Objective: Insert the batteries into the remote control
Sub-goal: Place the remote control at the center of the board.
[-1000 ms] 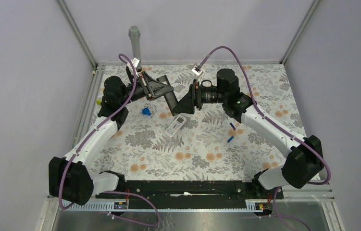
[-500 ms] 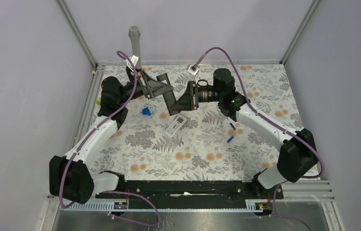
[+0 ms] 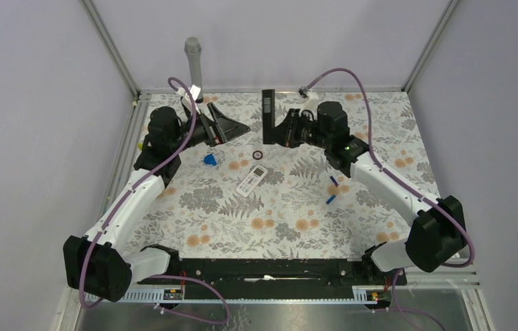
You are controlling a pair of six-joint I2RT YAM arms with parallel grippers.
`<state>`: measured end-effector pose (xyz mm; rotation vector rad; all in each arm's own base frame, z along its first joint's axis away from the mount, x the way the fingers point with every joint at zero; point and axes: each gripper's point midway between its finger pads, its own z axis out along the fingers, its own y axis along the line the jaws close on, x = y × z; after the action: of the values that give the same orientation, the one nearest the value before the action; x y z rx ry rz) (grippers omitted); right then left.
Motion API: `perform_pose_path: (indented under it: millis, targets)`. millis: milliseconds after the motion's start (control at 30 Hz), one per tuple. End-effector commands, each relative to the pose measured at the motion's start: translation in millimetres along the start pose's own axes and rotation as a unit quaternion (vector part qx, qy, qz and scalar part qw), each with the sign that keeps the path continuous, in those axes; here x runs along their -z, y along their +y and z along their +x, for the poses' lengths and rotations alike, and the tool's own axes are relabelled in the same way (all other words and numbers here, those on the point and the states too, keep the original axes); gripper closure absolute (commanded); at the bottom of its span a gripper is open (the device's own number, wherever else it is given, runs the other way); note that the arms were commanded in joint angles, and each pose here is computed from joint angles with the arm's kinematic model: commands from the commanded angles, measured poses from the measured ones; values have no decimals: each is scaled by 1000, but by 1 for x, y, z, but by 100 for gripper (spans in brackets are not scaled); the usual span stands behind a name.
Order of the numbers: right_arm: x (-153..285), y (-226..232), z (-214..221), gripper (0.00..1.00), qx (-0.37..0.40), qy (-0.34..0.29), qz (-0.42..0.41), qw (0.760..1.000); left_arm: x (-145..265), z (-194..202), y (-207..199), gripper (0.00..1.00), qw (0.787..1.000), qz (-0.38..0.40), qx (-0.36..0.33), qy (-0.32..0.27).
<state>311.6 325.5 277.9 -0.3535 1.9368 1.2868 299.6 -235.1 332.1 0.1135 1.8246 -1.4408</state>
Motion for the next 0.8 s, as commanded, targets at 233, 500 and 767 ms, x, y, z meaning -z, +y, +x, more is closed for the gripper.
perform_pose_path:
  millis: [233,500,767]
  targets:
    - [91,-207,11,100,95,47,499,860,35,-11,93,1,962,-261,-61,-47]
    - [105,-272,45,100,98,174,613,765,44,10,131,1,943,-329,-53,-21]
    - [90,-299,72,100,76,236,624,741,46,45,164,1,921,-384,-52,42]
